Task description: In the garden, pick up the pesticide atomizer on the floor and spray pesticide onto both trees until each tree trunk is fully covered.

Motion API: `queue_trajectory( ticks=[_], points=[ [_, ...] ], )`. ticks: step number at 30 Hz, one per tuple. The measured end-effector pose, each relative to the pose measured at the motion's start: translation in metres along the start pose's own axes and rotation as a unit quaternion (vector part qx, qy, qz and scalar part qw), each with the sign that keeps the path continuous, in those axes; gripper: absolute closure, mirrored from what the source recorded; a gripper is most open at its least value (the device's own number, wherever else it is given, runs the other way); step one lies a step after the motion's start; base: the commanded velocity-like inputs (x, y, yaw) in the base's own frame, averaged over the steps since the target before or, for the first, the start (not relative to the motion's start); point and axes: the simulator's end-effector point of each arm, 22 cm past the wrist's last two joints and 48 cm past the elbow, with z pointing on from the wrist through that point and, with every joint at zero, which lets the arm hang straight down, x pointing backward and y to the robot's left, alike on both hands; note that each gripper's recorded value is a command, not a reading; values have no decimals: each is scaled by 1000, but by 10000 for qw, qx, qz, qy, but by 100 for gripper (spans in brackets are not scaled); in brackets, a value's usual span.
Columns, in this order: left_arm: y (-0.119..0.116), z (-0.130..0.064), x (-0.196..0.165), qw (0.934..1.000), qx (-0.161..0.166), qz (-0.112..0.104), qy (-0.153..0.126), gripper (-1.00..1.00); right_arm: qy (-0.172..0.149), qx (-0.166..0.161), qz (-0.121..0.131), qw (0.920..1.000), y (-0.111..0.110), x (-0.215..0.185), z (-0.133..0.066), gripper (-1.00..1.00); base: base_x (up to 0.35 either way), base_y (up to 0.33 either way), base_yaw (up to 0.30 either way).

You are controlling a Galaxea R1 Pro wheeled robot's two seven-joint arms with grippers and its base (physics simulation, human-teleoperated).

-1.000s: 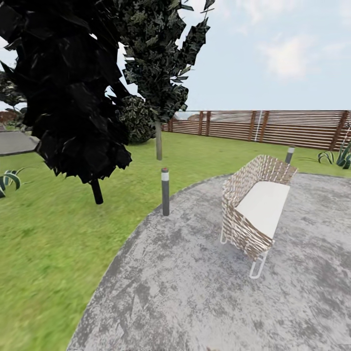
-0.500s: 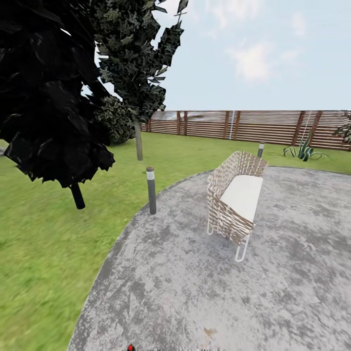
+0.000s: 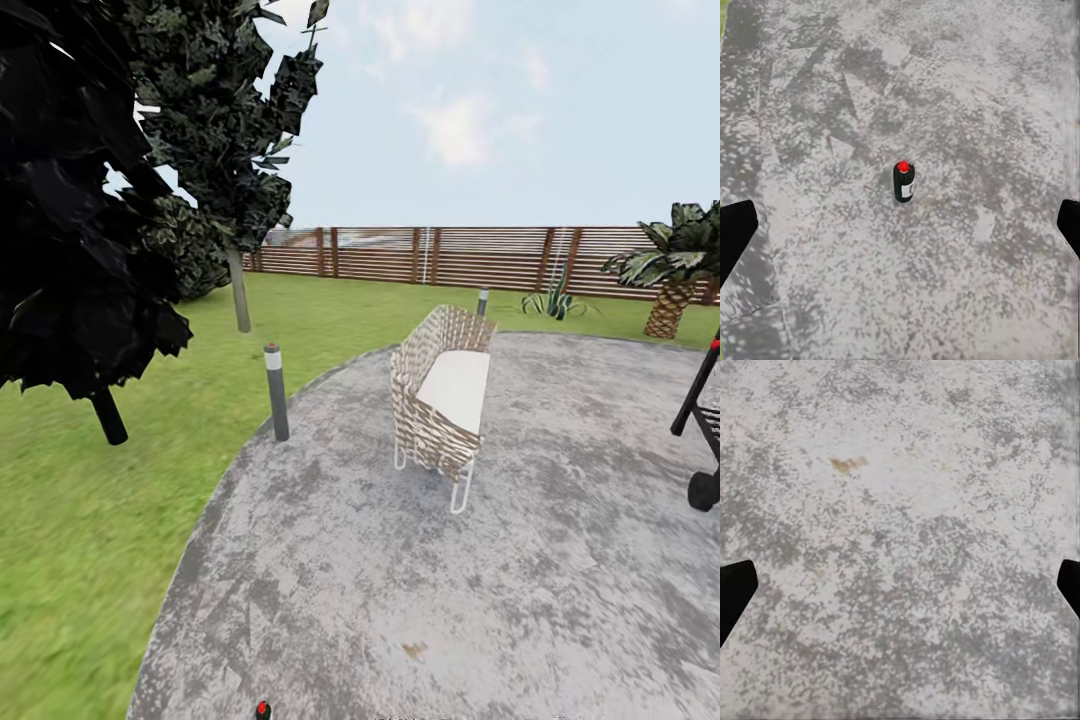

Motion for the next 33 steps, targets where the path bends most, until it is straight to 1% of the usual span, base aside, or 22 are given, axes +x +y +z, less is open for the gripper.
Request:
queue_trajectory(
  ticks=[4, 5, 6, 7, 8, 10, 12, 13, 15, 16, 17, 21, 23, 26, 33],
  points=[
    [-6, 6, -15, 9999, 14, 10, -117, -100, -27, 14, 10, 10000, -1, -3, 0, -100, -3, 5, -300],
    [-8, 13, -32, 9997, 19, 8, -224, -100, -45, 18, 11, 10000, -2, -4, 0, -100, -1, 2, -300],
    [-9, 16, -41, 9996, 19, 8, -282, -100, -53, 19, 10, 10000, -2, -5, 1, -100, -1, 1, -195],
    [-10, 27, -68, 9990, 27, 9, -450, -100, -86, 21, 10, 10000, -2, -8, 1, -100, 0, 1, -156],
    [-10, 31, -80, 9986, 29, 9, -528, -100, -109, 21, 9, 9999, -2, -10, 1, -100, 0, 0, -80],
    [-10, 46, -130, 9964, 35, 25, -847, -100, -310, 29, 2, 9995, -3, -29, 3, -100, 0, 0, -34],
    [-8, 55, -161, 9950, 17, 14, -996, -100, -492, 38, -1, 9988, -3, -47, 4, -100, 0, 0, -11],
    [-7, 57, -168, 9952, 18, -1, -980, -100, -575, 39, -2, 9983, -3, -55, 4, -100, 0, 0, -5],
    [-7, 61, -168, 9967, 32, -25, -811, -100, -825, 45, -2, 9966, -3, -82, 6, -100, 0, 0, -2],
    [-7, 63, -165, 9977, 40, -39, -682, -100, -1065, 52, 0, 9943, -4, -109, 8, -100, 0, 0, 0],
    [-5, 63, -162, 9981, 30, -47, -619, -100, -1270, 59, 4, 9919, -4, -135, 11, -100, 0, 0, 0],
    [-4, 64, -160, 9983, 27, -49, -574, -100, -1643, 71, 19, 9864, -6, -187, 17, -100, 0, 0, 0],
    [-6, 63, -159, 9983, 41, -33, -589, -100, -1742, 73, 23, 9847, -6, -202, 19, -100, 0, 0, 0],
    [-7, 63, -159, 9982, 40, -34, -598, -100, -1761, 74, 25, 9843, -7, -205, 19, -100, 0, 0, 0],
    [-13, 63, -159, 9981, 85, -15, -603, -100, -1587, 70, 25, 9873, -6, -188, 23, -100, 0, 0, 0]
  ],
)
